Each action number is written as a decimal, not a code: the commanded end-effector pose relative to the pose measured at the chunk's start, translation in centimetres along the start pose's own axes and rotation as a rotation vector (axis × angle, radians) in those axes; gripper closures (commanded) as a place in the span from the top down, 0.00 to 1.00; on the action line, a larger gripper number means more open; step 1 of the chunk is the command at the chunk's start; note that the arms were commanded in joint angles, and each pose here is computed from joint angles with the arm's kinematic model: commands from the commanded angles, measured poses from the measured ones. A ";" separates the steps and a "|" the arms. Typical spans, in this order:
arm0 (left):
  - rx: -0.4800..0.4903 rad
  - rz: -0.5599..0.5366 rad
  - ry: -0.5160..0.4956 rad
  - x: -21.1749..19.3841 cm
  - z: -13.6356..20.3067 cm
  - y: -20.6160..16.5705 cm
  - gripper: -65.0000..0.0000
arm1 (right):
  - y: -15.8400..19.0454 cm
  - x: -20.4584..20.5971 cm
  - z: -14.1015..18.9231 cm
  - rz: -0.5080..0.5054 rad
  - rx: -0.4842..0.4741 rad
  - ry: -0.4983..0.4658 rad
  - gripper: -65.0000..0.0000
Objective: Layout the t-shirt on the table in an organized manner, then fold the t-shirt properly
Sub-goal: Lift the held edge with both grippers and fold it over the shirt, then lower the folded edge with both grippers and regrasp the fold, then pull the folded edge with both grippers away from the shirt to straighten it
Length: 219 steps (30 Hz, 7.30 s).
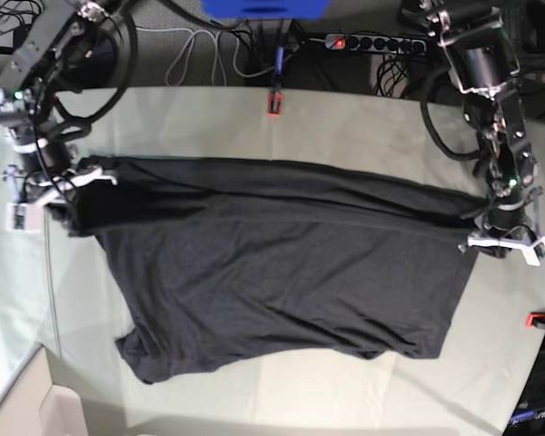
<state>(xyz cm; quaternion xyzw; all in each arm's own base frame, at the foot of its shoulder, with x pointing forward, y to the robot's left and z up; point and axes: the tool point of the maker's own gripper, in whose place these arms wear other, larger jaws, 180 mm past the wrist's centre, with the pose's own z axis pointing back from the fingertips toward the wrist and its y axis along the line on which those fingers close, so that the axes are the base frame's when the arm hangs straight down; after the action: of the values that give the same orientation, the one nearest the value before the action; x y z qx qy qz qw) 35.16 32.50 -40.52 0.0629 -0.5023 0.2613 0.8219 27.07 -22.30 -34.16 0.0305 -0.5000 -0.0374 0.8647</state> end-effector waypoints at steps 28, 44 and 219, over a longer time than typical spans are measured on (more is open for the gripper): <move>-0.026 -0.138 0.003 0.7 -1.1 0.7 0.60 | -2.7 -0.7 -3.0 0.009 0.035 0.054 0.53; -0.004 -0.174 0.089 -3.5 0.3 2.8 0.60 | -5.3 -7.3 1.1 -0.105 -0.072 0.164 0.53; 0.194 -0.224 0.278 -6.3 8.3 14.1 0.00 | -5.3 -17.5 9.1 0.161 0.009 0.523 0.00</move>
<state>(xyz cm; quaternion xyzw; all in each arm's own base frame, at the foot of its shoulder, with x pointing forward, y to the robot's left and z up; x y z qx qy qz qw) 18.71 38.06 -45.33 0.1435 -0.3281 0.2239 0.9064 9.97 -25.73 -45.84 0.0057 -0.2519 0.0312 0.9672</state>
